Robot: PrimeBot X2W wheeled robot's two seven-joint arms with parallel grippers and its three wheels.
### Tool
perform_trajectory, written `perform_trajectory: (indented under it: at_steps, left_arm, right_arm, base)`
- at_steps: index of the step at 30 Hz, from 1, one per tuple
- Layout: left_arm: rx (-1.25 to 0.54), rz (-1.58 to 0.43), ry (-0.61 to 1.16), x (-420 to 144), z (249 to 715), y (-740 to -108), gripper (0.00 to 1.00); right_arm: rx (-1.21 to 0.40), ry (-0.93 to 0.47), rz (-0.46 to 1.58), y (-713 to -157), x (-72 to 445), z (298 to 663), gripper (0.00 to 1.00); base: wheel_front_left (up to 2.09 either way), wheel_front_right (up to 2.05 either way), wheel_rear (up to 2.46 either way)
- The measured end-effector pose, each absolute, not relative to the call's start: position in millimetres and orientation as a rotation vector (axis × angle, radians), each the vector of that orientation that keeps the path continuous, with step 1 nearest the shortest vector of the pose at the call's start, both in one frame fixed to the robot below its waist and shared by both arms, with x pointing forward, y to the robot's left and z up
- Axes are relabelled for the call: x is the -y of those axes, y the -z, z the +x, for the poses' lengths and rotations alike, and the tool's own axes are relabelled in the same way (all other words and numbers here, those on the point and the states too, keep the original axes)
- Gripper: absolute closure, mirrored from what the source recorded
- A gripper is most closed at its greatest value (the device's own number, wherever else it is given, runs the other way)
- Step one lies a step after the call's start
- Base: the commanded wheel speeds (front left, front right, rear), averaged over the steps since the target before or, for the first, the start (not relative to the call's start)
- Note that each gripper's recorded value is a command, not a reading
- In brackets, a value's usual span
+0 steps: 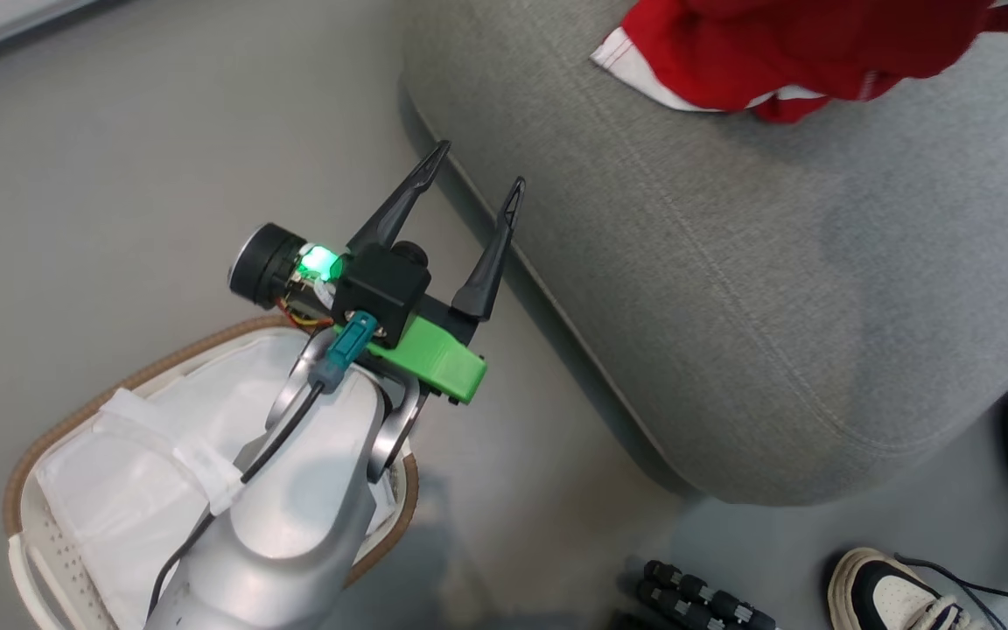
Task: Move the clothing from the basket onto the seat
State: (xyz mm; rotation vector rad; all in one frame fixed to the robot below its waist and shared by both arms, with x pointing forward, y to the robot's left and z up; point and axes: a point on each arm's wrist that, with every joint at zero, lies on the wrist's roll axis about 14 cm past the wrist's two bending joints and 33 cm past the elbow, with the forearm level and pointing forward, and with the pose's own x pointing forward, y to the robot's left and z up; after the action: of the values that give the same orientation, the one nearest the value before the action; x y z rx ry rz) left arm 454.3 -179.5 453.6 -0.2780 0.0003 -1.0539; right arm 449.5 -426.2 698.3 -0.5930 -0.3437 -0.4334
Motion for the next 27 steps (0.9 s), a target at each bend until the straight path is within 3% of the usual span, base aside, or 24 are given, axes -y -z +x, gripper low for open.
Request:
perform_trajectory:
  at_steps: [5,11,18,19,21,22,23,27]
  left_arm:
    - [-0.018,-0.286,1.003,162,475,-433,0.00]
    - [-0.098,-0.274,0.903,128,494,-387,0.00]
    - [-0.182,-0.252,0.818,95,500,-348,0.00]
    - [-0.189,-0.252,0.807,91,500,-347,0.00]
    - [-0.199,-0.254,0.787,83,499,-346,0.00]
    - [-0.204,-0.255,0.780,81,498,-346,0.00]
    - [-0.205,-0.252,0.771,77,497,-347,0.00]
    - [-0.205,-0.239,0.724,63,496,-354,0.00]
  right_arm:
    - [0.265,0.447,-0.603,-668,444,492,1.00]
    - [0.112,0.437,-0.545,-584,449,536,1.00]
    - [-0.148,0.404,-0.433,-454,434,537,1.00]
    - [-0.177,0.403,-0.428,-442,433,532,0.91]
    - [-0.223,0.410,-0.414,-425,434,520,0.54]
    - [-0.230,0.416,-0.406,-423,434,514,0.04]
    - [-0.235,0.419,-0.401,-421,434,509,0.00]
    - [-0.205,0.421,-0.343,-425,422,496,0.00]
  base:
    - [0.00,0.00,0.00]
    - [0.00,0.00,0.00]
    - [0.00,0.00,0.00]
    - [0.00,0.00,0.00]
    - [0.00,0.00,0.00]
    - [0.00,0.00,0.00]
    - [0.00,0.00,0.00]
    - [0.00,0.00,0.00]
